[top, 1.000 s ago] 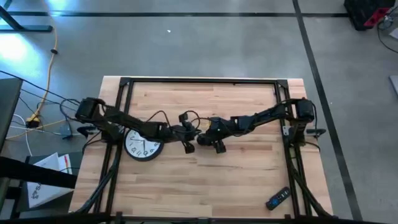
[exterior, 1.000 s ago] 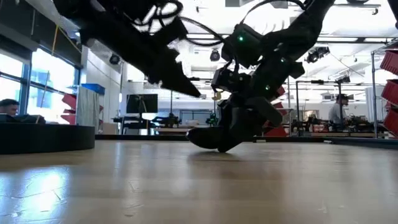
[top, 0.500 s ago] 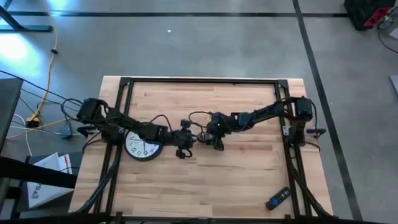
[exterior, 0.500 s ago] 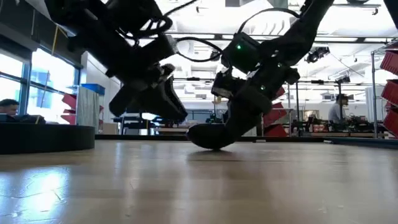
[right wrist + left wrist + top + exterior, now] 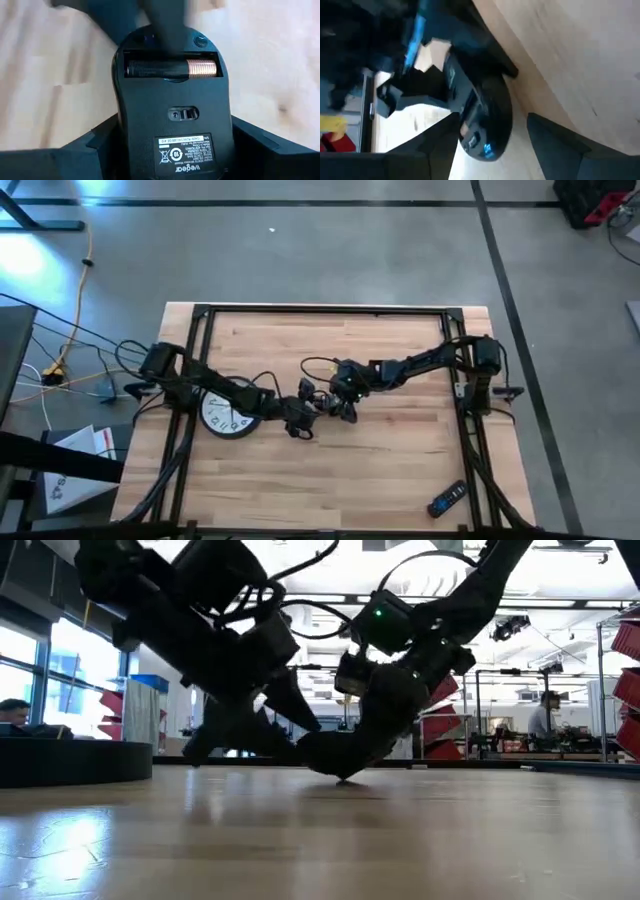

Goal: Insert battery
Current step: Insert the black battery into the black computer mouse

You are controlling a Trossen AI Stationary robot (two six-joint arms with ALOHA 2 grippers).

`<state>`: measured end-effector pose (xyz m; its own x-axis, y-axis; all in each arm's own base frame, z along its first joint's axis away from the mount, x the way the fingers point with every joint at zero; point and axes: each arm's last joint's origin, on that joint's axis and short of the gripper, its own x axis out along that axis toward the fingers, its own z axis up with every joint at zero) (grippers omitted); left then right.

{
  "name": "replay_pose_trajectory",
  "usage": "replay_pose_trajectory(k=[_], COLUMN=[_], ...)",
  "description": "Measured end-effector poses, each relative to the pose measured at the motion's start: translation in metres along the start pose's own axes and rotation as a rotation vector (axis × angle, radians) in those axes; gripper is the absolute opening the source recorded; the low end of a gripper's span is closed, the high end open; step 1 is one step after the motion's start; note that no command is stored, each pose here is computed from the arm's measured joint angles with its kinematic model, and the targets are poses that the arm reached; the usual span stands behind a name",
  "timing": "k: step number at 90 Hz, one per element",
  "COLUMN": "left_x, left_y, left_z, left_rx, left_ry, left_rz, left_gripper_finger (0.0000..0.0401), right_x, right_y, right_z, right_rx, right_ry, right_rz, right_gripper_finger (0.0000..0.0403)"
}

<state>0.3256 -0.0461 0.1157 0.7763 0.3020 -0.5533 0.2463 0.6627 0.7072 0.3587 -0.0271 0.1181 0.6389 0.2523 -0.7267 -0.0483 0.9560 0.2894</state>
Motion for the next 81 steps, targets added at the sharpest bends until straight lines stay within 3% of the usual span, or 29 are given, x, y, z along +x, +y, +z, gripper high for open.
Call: replay_pose_trajectory(k=[81], left_x=[-0.0028], left_y=[-0.0025], left_z=[0.0086], left_rx=[-0.134], left_ry=[-0.055], left_rz=[0.026], left_gripper_finger=[0.0207], right_x=[-0.0029], right_y=[0.0012], right_z=[0.0089], right_rx=[0.178], right_ry=[-0.022], right_rz=[0.091], right_gripper_finger=[0.0248])
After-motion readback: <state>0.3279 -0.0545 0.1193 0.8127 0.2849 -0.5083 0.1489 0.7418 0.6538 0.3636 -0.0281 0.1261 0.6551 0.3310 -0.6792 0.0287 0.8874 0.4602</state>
